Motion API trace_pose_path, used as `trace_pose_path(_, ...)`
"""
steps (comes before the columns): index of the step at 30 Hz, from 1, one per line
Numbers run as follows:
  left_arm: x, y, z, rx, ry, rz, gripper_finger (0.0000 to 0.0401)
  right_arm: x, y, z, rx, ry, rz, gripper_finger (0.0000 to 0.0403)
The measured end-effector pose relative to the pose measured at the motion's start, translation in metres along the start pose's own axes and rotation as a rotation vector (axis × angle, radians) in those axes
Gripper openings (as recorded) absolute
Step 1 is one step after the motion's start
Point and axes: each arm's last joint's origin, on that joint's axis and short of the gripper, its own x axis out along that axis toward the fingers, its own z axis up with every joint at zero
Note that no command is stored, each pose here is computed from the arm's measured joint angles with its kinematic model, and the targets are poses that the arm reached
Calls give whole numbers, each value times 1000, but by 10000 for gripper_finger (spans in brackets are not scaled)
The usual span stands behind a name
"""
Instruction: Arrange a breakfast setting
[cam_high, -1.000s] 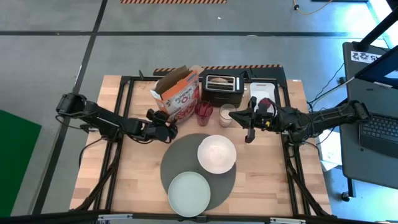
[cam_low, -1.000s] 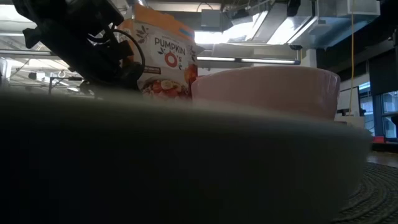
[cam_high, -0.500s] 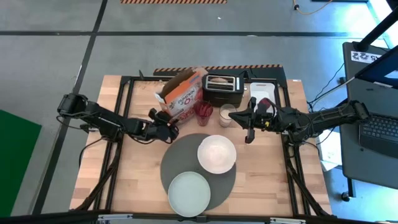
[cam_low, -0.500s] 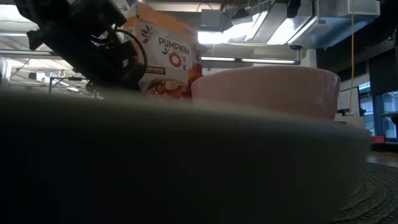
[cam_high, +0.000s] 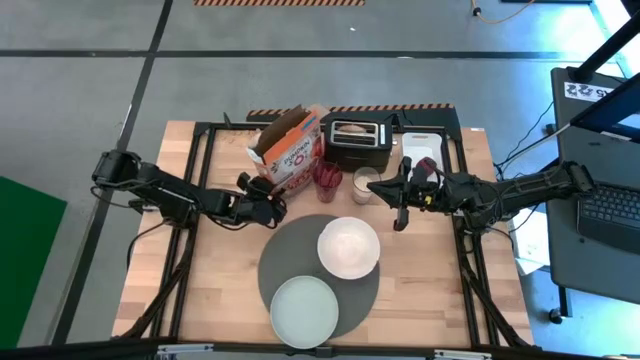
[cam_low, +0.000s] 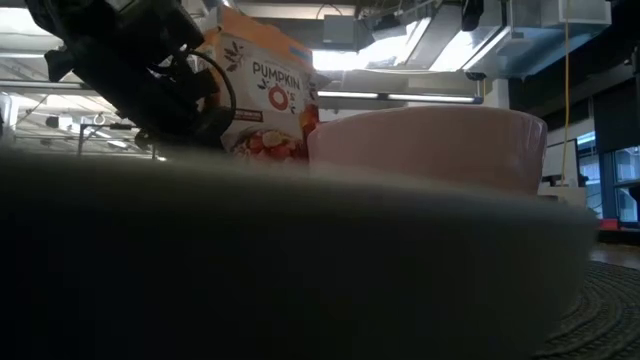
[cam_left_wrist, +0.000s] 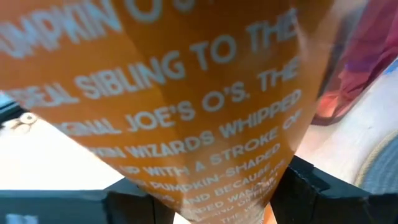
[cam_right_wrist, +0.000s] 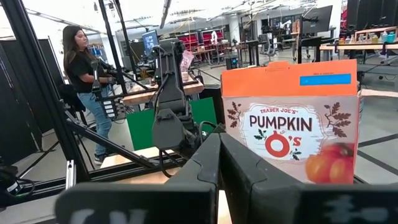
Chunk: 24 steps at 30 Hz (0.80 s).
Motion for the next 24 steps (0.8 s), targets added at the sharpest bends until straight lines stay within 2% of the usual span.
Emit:
trace_pose_path(10,-10,9,-1,67,18,31,184,0,0,-2,-32,16,-2,14)
trace_pose_path(17,-35,31,6,73,68,-21,175,0,0,-2,-85,18,-5,14)
trace_pose_path(24,-63,56,25,55,111,-90,173,0,-1,-2,-140,14,-40,14)
